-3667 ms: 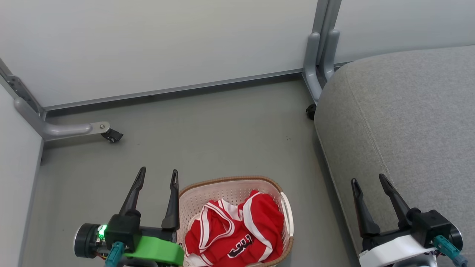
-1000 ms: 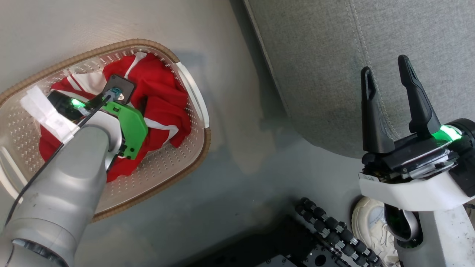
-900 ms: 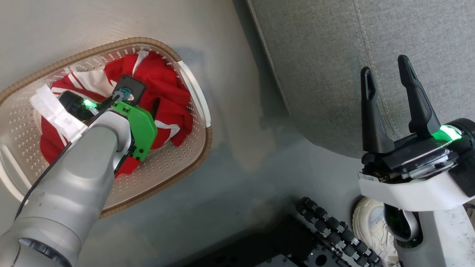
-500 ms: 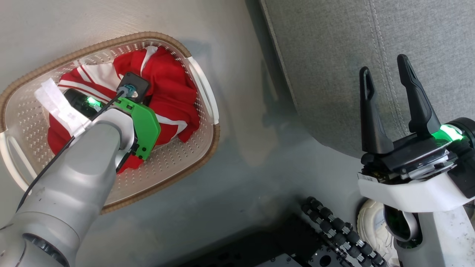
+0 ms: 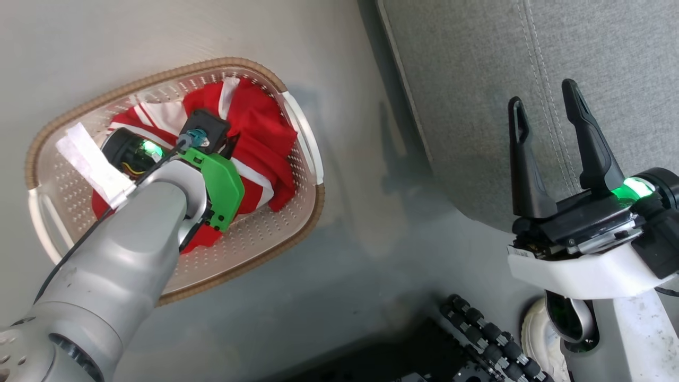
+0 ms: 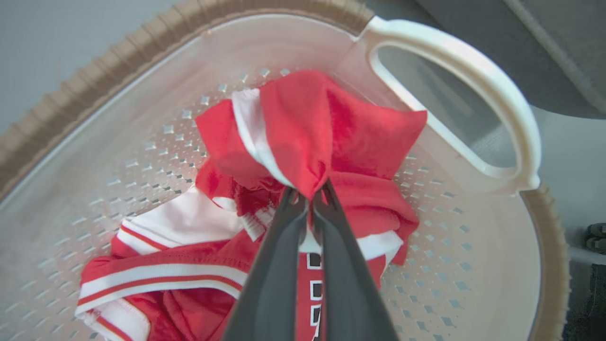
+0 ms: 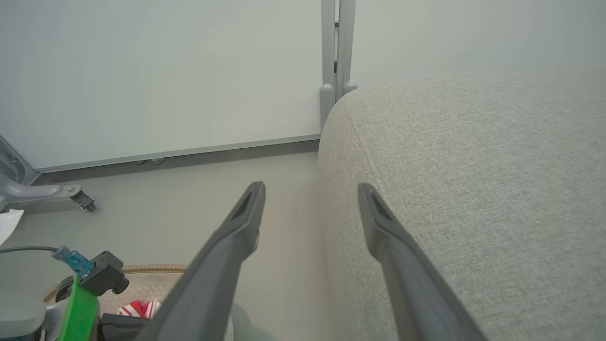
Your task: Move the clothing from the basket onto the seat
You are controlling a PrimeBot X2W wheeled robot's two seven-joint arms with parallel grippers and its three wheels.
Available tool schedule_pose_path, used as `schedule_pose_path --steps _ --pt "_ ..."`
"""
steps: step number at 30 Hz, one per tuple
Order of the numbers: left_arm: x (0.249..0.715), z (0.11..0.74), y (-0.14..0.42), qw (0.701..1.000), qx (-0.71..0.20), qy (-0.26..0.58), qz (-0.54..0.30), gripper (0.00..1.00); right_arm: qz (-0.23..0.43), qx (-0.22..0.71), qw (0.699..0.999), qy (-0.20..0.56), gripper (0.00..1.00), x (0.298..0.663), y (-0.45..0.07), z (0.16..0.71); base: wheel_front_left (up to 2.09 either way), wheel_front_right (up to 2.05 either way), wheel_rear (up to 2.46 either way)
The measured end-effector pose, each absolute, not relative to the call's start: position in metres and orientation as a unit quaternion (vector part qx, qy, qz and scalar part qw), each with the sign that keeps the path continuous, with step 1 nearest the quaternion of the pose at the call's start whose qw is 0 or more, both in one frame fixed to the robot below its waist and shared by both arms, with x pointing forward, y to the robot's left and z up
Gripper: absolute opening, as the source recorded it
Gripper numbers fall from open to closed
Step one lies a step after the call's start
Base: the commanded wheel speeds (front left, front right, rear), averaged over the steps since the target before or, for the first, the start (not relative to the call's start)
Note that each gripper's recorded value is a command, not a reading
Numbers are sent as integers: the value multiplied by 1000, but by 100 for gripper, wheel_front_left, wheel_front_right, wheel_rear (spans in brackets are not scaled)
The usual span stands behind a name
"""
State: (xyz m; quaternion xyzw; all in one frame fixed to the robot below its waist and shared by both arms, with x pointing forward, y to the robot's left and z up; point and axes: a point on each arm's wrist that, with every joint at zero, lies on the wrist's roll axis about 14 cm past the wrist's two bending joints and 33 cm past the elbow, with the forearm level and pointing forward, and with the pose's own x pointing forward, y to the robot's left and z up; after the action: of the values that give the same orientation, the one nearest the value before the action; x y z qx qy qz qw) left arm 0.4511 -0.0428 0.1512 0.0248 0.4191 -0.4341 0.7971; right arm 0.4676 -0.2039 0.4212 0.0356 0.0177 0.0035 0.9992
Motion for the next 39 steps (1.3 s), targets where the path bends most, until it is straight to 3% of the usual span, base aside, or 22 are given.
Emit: schedule_pose_path --steps 15,39 --pt "437 228 -45 829 -26 353 -434 0 33 37 999 -13 100 464 -183 451 0 0 0" --pt "447 445 18 940 -117 84 -309 0 112 68 989 -67 100 424 -124 512 0 0 0"
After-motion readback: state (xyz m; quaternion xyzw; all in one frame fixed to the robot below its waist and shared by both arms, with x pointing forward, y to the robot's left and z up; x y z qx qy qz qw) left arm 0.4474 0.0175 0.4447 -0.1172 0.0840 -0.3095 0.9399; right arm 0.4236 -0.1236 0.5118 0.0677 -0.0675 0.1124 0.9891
